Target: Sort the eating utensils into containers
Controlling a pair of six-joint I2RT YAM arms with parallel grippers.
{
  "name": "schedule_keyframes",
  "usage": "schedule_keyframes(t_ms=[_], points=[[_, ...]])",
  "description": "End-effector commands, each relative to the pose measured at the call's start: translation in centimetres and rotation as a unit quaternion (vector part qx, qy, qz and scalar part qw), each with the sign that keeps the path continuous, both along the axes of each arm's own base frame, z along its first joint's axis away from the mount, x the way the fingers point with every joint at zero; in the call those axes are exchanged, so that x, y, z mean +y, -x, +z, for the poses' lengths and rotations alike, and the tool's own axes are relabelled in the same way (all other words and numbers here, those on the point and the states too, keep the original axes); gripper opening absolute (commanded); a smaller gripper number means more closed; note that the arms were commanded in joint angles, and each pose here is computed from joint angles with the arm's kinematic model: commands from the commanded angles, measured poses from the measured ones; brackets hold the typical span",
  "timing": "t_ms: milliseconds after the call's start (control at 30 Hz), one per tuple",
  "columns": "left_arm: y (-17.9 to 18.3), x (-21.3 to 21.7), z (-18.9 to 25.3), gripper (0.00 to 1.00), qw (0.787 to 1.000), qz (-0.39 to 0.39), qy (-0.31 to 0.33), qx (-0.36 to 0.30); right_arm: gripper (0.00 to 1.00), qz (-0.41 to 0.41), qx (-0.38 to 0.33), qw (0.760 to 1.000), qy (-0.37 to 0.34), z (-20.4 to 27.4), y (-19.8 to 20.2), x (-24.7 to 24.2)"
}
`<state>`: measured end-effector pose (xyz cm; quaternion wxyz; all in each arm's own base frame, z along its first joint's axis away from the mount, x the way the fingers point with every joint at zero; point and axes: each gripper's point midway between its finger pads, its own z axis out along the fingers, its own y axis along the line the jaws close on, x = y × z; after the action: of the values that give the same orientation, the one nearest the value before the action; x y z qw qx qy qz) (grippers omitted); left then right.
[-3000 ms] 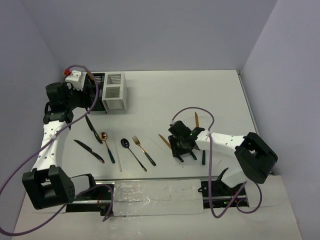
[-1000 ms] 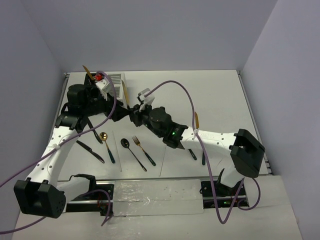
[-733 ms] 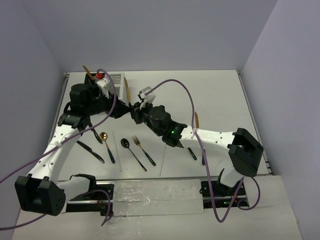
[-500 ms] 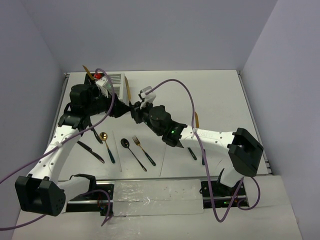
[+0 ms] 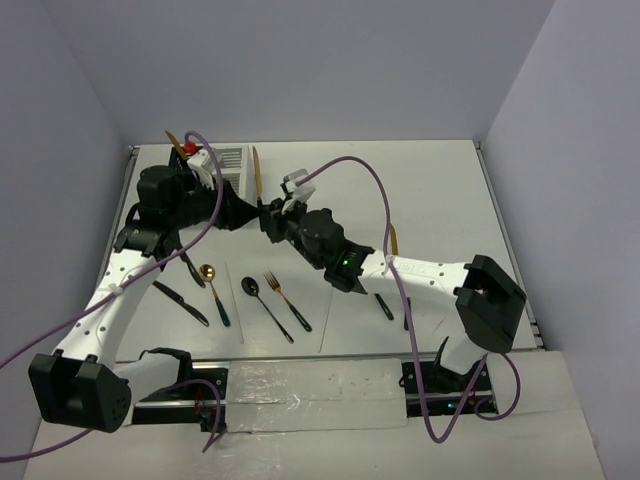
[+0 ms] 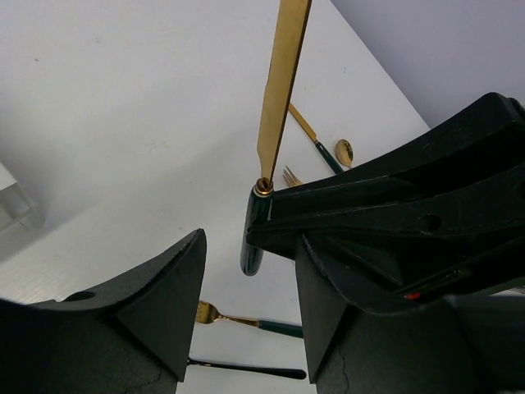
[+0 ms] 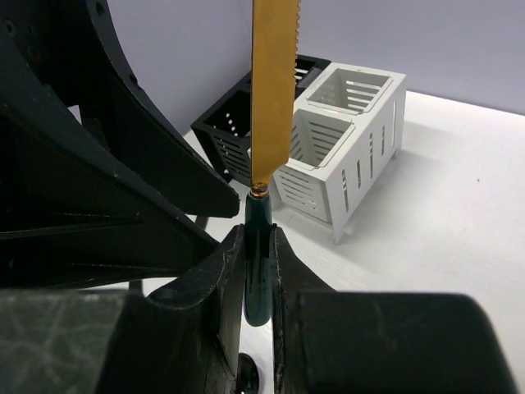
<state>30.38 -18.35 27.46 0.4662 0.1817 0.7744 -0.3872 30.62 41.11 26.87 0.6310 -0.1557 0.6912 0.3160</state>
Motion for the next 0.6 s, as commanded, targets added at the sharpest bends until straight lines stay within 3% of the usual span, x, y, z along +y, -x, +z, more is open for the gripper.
schedule_keyframes(t_ms=[0,333,567], points=[[-3.0,1.3,6.4,0.56,0.992,0.061,0.012,-0.107,0.00,0.078,0.014,0.997,-0.009,-0.1,2.9,2.9],[-2.7,1.9,6.8,0.57,0.991,0.066,0.003,-0.118,0.00,0.076,0.018,0.997,-0.013,-0.1,2.9,2.8],[-3.1,1.5,3.4,0.57,0.996,0.055,-0.010,-0.070,0.00,0.072,0.012,0.997,-0.014,0.7,2.7,2.7]])
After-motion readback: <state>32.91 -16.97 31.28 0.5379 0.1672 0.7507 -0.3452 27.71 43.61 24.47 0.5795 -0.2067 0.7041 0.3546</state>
